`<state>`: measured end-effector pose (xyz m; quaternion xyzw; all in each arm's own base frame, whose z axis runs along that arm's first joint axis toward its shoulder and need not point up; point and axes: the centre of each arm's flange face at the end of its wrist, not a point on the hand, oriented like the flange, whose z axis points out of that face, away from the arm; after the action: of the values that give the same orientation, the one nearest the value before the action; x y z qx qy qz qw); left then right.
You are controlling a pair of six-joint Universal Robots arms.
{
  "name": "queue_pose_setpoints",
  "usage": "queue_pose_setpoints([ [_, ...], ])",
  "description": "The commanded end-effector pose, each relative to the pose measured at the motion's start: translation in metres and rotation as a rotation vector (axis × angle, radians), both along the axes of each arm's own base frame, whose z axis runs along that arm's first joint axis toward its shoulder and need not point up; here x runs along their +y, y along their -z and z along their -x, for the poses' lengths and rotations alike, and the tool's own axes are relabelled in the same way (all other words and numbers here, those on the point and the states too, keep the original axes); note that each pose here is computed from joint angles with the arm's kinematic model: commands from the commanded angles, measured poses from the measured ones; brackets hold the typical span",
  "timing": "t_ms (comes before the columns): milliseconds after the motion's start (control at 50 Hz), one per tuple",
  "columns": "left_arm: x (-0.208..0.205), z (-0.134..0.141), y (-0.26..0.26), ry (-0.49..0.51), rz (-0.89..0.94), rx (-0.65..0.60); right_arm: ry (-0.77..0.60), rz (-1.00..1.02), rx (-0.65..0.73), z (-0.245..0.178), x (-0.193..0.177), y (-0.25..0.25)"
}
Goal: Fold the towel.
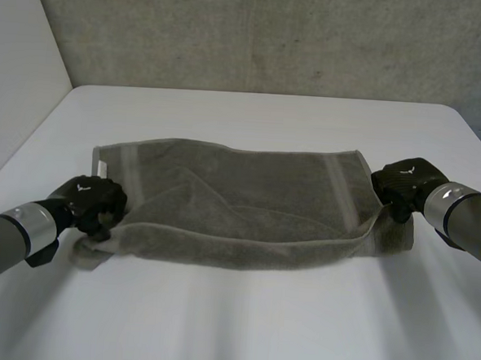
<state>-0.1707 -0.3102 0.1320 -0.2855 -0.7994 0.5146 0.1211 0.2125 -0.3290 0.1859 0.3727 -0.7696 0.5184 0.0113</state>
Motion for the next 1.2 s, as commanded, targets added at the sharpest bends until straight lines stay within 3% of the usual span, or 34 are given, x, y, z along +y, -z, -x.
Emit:
queue_pose_setpoints([
  [20,0.004,-0.004,-0.003,0.003,-0.030,-0.024,-0.001,-0.001,0.002,0.000,0.000,0.001],
  [480,0.017,-0.003,-0.003,0.008,-0.083,-0.029,-0.005,-0.005,0.007,-0.001,0.001,0.005],
  [720,0.027,-0.001,-0.041,0.009,-0.012,-0.021,-0.005,-0.005,0.007,-0.001,0.002,0.006],
  [1200,0.030,-0.008,-0.018,-0.014,-0.046,-0.034,-0.008,-0.011,0.008,-0.001,0.003,0.008],
])
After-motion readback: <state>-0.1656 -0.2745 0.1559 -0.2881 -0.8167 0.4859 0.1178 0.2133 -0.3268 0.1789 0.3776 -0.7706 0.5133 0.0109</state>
